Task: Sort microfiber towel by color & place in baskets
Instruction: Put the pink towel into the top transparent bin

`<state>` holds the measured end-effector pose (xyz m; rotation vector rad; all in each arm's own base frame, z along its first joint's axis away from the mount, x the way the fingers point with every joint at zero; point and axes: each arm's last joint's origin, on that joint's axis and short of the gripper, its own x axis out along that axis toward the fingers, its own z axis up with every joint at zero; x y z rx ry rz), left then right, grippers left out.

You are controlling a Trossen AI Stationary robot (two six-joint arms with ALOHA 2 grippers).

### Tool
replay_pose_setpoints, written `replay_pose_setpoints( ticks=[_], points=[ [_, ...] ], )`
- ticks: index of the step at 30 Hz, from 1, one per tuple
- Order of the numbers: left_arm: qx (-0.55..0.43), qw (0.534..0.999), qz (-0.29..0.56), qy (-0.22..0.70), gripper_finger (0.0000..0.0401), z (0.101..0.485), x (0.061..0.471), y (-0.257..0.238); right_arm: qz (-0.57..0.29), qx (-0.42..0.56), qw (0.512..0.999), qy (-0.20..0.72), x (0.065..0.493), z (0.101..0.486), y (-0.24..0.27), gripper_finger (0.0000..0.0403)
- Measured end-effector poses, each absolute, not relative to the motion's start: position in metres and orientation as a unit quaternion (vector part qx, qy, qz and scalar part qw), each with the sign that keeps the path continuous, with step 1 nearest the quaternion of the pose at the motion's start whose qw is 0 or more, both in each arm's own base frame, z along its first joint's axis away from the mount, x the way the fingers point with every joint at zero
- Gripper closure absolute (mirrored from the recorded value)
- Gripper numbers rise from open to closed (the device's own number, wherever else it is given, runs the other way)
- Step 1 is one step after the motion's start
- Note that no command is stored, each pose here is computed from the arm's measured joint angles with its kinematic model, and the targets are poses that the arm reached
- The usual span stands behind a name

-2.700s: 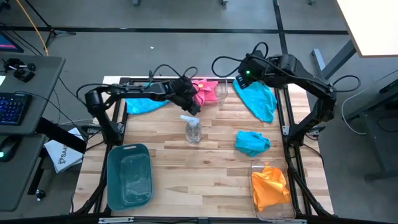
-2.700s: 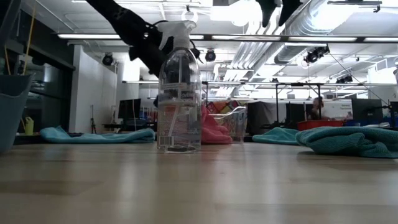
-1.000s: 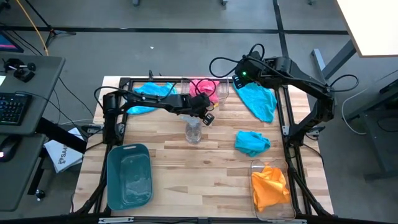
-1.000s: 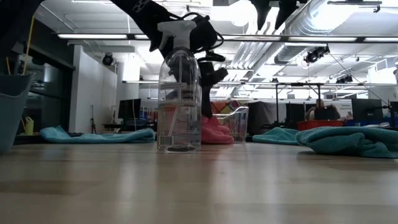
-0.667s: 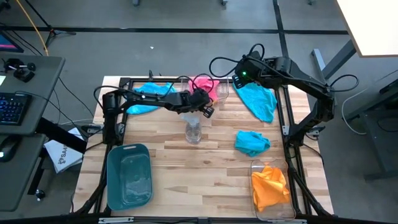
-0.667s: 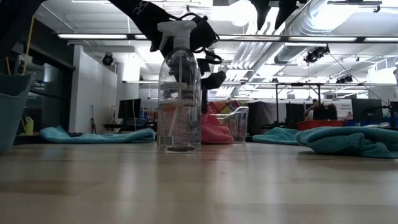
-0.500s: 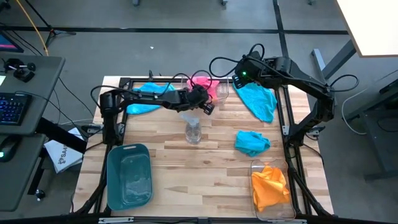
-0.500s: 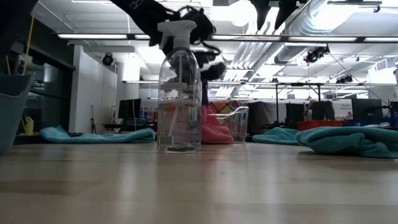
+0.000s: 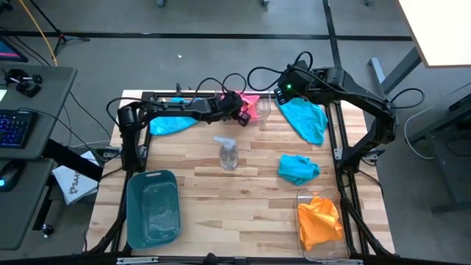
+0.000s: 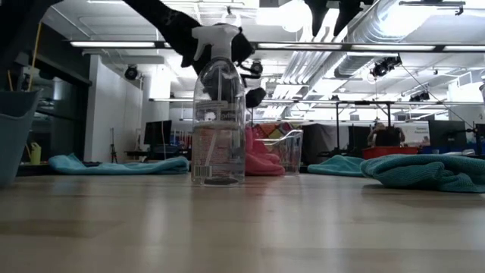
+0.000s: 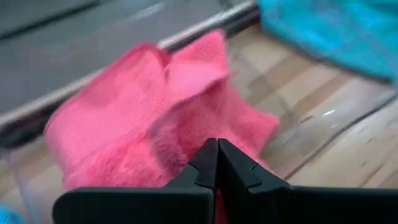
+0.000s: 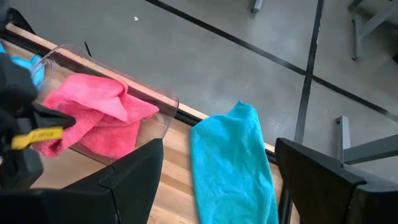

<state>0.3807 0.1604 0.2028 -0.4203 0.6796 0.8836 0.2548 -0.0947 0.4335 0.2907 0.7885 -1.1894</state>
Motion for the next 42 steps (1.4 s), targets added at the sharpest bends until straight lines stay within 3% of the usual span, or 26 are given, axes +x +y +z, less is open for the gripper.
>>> replay_pose_setpoints(
  ticks=[16,21,29,42],
  points=[
    [-0.321,0.796,0.403,0.316,0.0401,0.191,0.350,0.225,-0.523,0.171,0.766,0.334,0.261,0.436,-0.095,0.0096],
    [-0.357,0.795,0.360,0.332,0.0401,0.179,0.348,0.234,-0.515,0.180,0.773,0.322,0.264,0.437,-0.095,0.0096],
    [-0.345,0.801,0.342,0.349,0.0401,0.165,0.355,0.232,-0.504,0.189,0.778,0.324,0.265,0.437,-0.094,0.0096],
    [-0.295,0.793,0.360,0.392,0.0401,0.196,0.333,0.223,-0.498,0.190,0.787,0.310,0.269,0.439,-0.092,0.0096]
  ],
)
